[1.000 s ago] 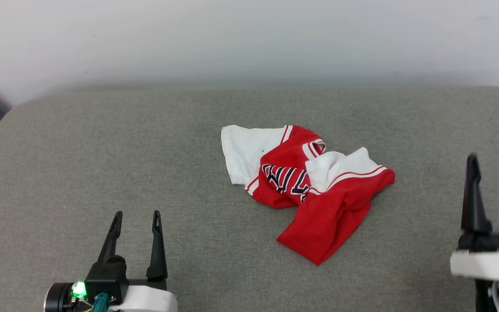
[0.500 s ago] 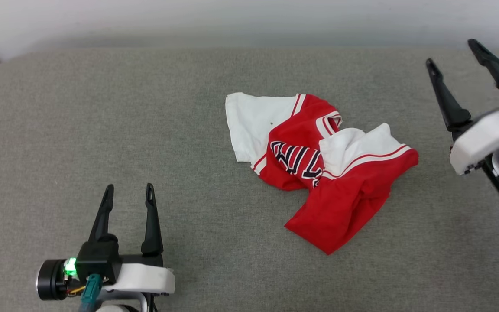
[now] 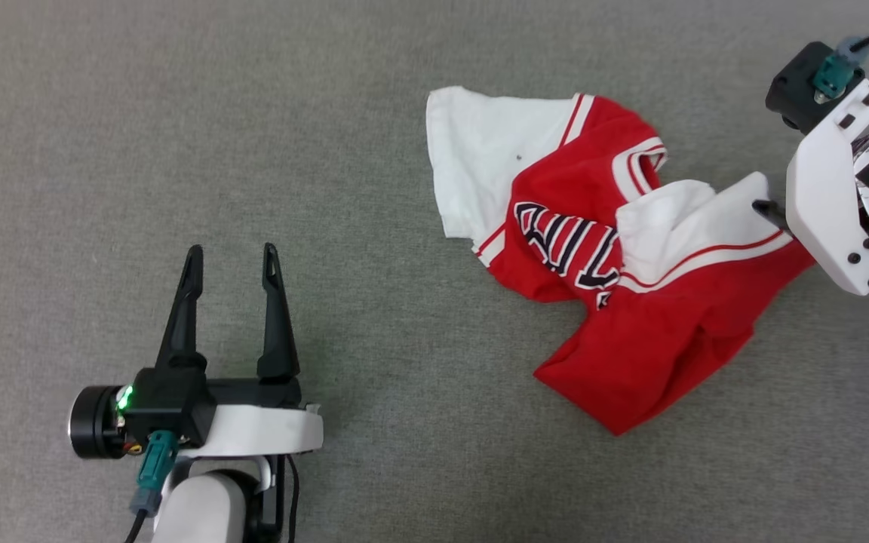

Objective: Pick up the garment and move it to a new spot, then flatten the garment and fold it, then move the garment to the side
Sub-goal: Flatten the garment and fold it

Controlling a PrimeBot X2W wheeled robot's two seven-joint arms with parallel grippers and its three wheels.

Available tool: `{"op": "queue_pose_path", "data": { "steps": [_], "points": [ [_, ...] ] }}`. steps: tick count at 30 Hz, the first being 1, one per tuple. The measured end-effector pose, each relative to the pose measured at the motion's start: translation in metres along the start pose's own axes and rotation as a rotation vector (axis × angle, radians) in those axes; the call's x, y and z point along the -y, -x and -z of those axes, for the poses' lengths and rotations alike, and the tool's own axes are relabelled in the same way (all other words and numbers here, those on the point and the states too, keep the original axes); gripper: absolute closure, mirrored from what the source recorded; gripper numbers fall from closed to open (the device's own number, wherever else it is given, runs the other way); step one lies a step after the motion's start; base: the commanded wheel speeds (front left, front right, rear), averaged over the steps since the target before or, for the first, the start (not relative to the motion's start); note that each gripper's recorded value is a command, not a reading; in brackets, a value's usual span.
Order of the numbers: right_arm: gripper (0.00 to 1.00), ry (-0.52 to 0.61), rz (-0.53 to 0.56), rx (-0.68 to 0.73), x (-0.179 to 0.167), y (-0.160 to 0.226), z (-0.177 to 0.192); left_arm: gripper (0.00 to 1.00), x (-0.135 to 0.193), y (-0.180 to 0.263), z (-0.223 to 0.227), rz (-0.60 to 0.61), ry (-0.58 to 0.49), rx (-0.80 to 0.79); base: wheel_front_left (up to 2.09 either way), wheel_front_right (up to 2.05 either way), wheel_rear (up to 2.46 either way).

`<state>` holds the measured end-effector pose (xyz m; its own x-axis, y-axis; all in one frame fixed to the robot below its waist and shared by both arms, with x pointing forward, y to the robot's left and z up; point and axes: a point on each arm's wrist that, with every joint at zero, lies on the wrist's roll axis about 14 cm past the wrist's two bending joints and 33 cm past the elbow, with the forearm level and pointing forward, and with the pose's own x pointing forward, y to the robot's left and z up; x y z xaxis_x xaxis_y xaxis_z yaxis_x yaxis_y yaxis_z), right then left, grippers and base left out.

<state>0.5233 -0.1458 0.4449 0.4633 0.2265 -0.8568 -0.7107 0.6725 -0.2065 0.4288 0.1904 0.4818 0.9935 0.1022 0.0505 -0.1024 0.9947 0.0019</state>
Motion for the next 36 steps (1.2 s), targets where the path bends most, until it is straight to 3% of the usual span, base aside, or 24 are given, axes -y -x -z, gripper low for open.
{"op": "queue_pose_path", "data": {
  "steps": [7,15,16,17,22,28,32,36],
  "points": [
    [0.0,0.027,-0.13,-0.184,-0.024,-0.051,0.03,0.0,-0.003,-0.01,0.018,-0.026,0.004,-0.039,0.0,0.0,0.0],
    [0.0,0.059,-0.172,-0.175,-0.03,-0.076,0.034,0.0,-0.016,-0.009,0.029,-0.065,-0.017,-0.069,0.0,0.0,0.0],
    [0.79,0.057,-0.17,-0.161,-0.03,-0.076,0.033,0.0,-0.016,-0.009,0.028,-0.067,-0.017,-0.068,0.0,0.0,0.0],
    [1.0,0.052,-0.165,-0.14,-0.028,-0.074,0.03,0.0,-0.017,-0.009,0.027,-0.067,-0.019,-0.065,0.0,0.0,0.0],
    [1.0,0.036,-0.144,0.012,-0.026,-0.057,0.006,0.0,-0.017,-0.006,0.017,-0.064,-0.024,-0.042,0.0,0.0,0.0],
    [1.0,0.042,-0.061,0.238,-0.005,0.001,-0.024,0.0,-0.017,0.008,0.001,-0.058,-0.023,-0.014,0.0,0.0,0.0],
    [1.0,0.018,-0.018,0.307,0.004,0.041,-0.008,0.0,-0.016,0.018,-0.006,-0.053,-0.017,-0.002,0.0,0.0,0.0],
    [1.0,-0.063,0.043,0.295,0.019,0.072,0.038,0.0,-0.012,0.024,-0.012,-0.039,-0.009,0.01,0.0,0.0,0.0]
  ]
}}
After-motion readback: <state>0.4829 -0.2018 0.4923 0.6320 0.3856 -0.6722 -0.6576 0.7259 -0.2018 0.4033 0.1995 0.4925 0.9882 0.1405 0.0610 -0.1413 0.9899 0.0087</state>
